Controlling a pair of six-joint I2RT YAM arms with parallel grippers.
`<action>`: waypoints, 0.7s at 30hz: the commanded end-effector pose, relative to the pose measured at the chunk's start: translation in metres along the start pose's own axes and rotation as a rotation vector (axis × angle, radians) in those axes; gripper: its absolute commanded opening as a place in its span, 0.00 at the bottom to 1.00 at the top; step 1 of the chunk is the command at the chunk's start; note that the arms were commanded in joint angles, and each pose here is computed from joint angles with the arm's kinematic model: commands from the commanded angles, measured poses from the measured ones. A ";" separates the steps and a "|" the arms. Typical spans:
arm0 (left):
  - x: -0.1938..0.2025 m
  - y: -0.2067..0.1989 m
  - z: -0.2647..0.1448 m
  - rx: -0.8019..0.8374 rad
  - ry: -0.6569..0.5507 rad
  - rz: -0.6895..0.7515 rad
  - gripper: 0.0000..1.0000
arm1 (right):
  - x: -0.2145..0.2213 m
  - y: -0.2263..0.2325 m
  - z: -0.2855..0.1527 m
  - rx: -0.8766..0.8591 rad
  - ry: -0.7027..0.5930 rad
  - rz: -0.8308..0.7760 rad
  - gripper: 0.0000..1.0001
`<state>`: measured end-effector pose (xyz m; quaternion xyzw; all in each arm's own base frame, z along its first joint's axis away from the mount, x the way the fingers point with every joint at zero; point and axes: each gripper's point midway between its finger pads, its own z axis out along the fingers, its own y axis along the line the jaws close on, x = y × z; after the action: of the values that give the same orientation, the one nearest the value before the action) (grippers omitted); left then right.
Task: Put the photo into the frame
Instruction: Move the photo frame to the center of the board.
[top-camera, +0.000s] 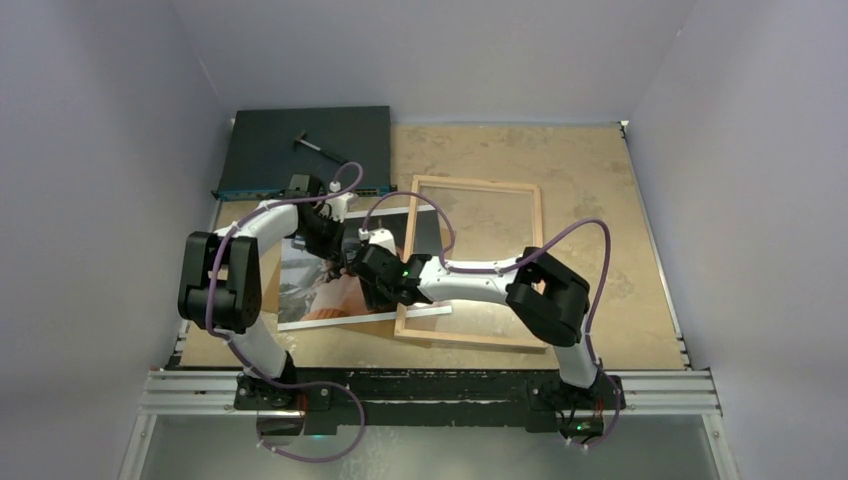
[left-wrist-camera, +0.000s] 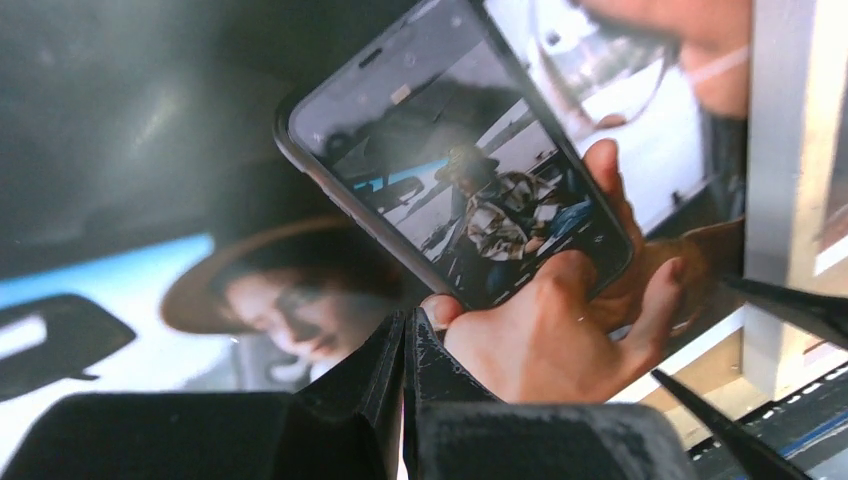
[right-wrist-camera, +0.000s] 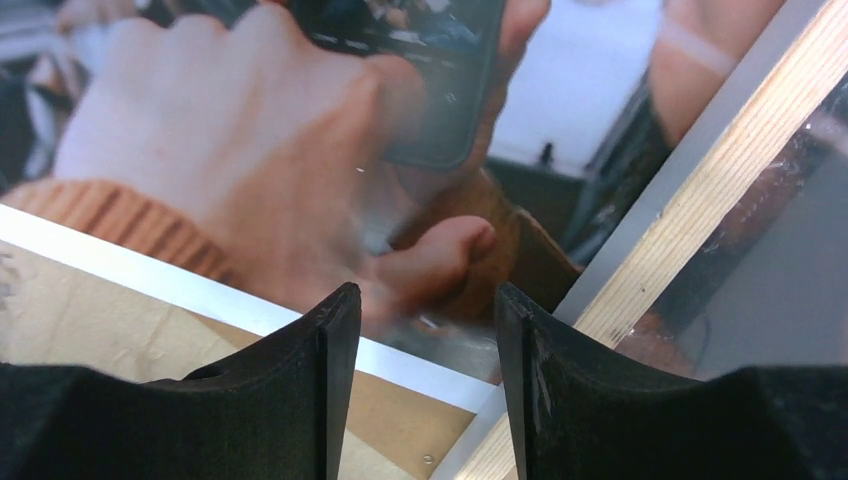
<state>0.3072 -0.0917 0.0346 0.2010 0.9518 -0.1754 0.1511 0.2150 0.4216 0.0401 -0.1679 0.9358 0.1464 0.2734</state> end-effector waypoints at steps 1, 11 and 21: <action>0.011 0.015 0.004 -0.071 0.027 0.053 0.00 | 0.002 -0.015 0.001 0.006 0.006 0.066 0.54; 0.023 0.037 0.012 -0.170 0.068 0.073 0.00 | -0.010 -0.065 0.010 0.029 0.006 0.181 0.54; 0.024 0.048 0.012 -0.222 0.072 0.093 0.00 | -0.048 -0.085 0.043 0.072 -0.027 0.210 0.54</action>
<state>0.3087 -0.0664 0.0162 0.2182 0.9588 -0.1029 0.1500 0.2879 0.3820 0.0305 -0.0628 0.9436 0.1727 0.2754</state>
